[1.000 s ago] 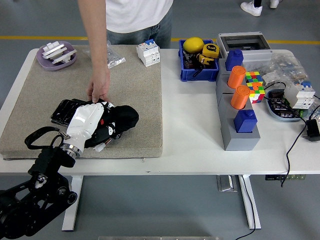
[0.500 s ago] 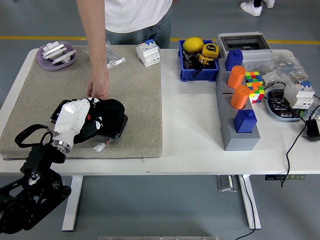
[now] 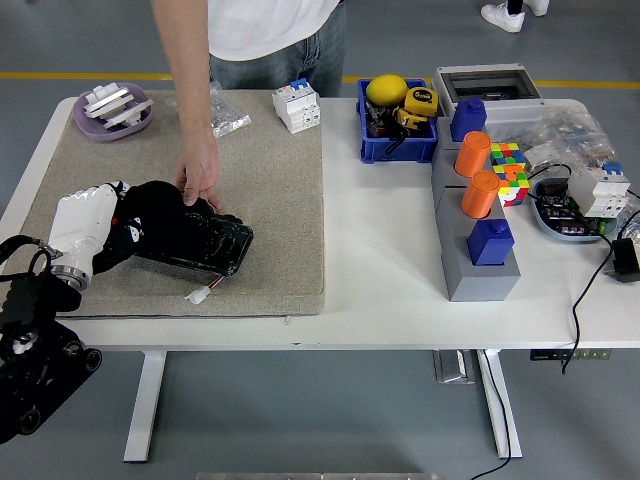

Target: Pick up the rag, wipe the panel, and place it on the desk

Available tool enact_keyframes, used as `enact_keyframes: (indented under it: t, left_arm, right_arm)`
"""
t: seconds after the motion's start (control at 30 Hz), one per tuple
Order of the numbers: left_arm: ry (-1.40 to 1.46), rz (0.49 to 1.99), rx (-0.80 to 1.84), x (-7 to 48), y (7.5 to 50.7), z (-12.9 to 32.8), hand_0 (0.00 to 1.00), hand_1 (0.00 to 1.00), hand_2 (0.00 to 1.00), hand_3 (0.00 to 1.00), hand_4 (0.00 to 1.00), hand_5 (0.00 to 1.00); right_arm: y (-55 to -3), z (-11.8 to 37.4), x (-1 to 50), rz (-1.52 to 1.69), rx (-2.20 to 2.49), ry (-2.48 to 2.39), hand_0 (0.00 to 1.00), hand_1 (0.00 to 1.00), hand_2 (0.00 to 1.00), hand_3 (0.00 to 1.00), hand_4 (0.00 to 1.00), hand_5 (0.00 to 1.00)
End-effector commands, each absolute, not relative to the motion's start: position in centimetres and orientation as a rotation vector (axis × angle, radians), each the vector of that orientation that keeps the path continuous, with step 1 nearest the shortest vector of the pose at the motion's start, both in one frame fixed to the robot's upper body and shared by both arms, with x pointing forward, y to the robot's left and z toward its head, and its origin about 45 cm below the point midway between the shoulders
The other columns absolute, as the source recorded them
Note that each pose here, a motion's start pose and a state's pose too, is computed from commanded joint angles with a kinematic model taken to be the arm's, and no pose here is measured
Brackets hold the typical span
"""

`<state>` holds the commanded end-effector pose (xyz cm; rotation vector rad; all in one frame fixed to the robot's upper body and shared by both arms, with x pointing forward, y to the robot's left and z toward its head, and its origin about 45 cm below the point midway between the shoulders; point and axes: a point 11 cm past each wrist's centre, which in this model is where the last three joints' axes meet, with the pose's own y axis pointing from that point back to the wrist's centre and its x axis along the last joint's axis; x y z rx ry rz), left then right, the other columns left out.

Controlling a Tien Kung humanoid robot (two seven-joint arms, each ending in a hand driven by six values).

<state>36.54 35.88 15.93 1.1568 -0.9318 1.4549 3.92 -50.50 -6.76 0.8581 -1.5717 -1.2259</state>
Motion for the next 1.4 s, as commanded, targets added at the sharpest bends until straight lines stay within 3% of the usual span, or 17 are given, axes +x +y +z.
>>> enact_keyframes:
  t: [0.3,0.67,1.4]
  left_arm:
    - [-0.918,1.528,1.219,36.6,38.9,16.4,0.203,0.245,0.544,0.510,0.111,0.002]
    - [-0.919,1.530,1.201,37.0,38.5,16.7,0.203,0.248,0.544,0.510,0.119,0.002]
    - [-0.921,1.288,0.966,34.5,26.8,15.8,0.203,0.248,0.541,0.508,0.125,0.002]
  right_arm:
    - [-50.5,-6.8,3.9,-1.226,0.860,-1.570,0.773,0.583,0.692,0.645,0.998,0.533]
    - [-50.5,-6.8,4.0,-1.227,0.864,-1.570,0.774,0.583,0.692,0.645,0.998,0.533]
    - [-50.8,-6.6,4.0,-1.224,0.859,-1.576,0.775,0.580,0.692,0.645,0.998,0.534]
